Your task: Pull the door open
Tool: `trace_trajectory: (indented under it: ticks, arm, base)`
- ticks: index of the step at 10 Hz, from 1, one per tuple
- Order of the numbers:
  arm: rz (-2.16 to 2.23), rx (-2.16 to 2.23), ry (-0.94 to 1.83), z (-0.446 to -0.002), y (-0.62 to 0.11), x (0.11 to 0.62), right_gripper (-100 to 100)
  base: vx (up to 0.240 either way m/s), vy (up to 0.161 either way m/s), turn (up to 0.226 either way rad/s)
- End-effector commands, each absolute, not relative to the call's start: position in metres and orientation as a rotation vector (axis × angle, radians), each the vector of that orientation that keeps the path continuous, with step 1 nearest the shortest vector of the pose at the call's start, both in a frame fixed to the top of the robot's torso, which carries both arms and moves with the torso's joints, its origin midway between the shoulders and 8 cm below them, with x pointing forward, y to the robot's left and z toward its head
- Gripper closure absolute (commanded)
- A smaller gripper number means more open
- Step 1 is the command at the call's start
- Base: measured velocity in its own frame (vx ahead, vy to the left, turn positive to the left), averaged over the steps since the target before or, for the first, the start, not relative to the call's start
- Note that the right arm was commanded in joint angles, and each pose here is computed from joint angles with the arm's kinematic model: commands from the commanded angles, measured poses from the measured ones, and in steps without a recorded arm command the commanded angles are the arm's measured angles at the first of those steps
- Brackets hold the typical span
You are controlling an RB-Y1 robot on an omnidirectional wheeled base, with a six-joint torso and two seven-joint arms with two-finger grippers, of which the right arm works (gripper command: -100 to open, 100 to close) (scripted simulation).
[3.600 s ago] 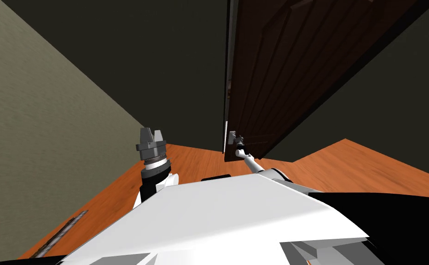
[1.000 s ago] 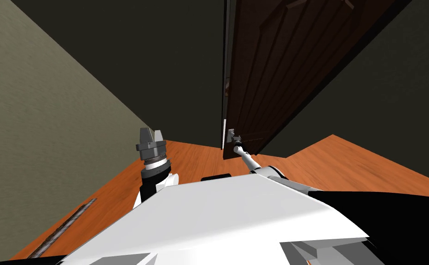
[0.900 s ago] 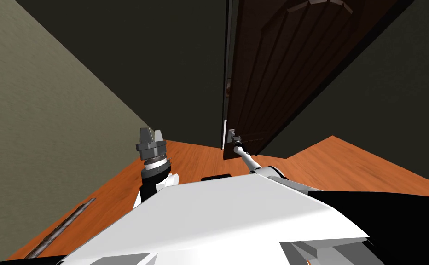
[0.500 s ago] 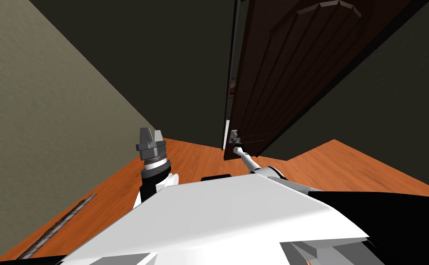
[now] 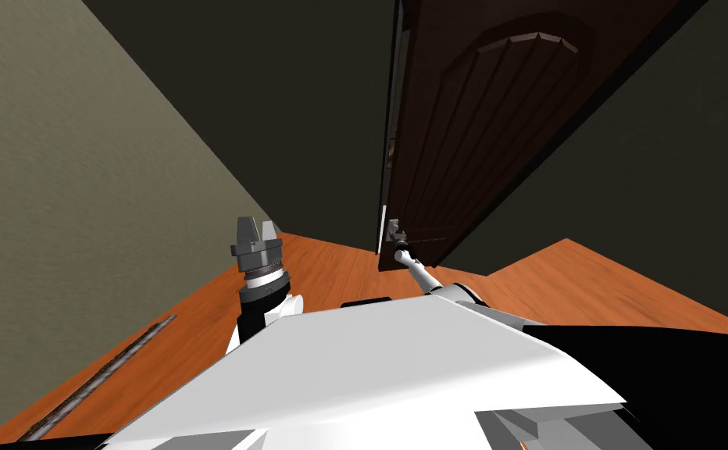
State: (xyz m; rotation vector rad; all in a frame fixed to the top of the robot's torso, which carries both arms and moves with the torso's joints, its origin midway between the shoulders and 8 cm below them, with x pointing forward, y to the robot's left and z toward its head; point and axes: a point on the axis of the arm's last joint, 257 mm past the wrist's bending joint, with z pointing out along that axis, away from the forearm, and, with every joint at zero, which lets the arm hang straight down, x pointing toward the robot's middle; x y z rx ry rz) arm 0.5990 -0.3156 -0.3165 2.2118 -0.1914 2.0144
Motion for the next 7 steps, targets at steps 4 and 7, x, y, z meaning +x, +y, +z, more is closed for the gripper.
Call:
trace_trajectory:
  ticks: [4,7]
  arm:
    - [2.115,2.179,-0.141,-0.303,-0.284,0.596,-100]
    - [2.142,2.173,-0.124,-0.299,-0.275,0.595,-100]
  base:
    - [-0.196,-0.14,0.14]
    - [-0.143,-0.109,0.108]
